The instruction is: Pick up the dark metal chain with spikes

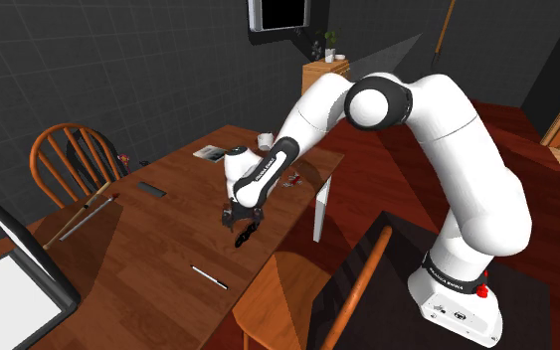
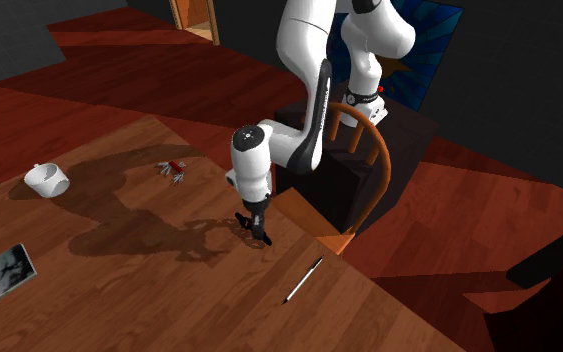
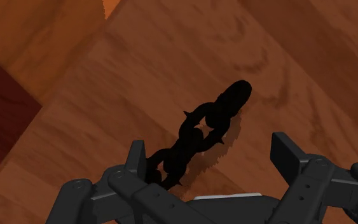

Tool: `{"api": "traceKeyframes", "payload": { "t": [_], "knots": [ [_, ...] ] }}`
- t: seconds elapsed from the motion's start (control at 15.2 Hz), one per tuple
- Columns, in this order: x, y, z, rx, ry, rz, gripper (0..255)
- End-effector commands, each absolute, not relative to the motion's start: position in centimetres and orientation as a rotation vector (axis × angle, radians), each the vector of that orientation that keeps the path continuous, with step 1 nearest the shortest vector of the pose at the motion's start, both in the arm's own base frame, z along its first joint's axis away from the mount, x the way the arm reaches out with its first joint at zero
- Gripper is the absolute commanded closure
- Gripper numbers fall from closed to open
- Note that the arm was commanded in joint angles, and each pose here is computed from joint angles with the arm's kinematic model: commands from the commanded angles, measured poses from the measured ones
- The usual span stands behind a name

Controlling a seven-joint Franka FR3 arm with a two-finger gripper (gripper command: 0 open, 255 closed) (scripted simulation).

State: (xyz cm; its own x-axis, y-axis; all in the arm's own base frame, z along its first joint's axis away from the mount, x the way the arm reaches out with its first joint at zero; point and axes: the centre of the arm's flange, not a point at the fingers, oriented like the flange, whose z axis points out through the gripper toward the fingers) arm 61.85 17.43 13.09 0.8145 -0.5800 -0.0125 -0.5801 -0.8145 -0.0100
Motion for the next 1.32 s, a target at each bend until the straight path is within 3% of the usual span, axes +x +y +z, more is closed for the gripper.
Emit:
{"api": "traceKeyframes", "payload": {
  "t": [0.0, 0.53, 0.59, 1.25],
  "knots": [
    [62.2, 17.6, 12.1, -2.977, 0.961, 0.010, 0],
    [62.2, 17.6, 8.6, -2.977, 0.961, 0.010, 0],
    [62.2, 17.6, 8.7, -2.977, 0.961, 0.010, 255],
    [62.2, 17.6, 9.2, -2.977, 0.961, 0.010, 255]
  ]
}}
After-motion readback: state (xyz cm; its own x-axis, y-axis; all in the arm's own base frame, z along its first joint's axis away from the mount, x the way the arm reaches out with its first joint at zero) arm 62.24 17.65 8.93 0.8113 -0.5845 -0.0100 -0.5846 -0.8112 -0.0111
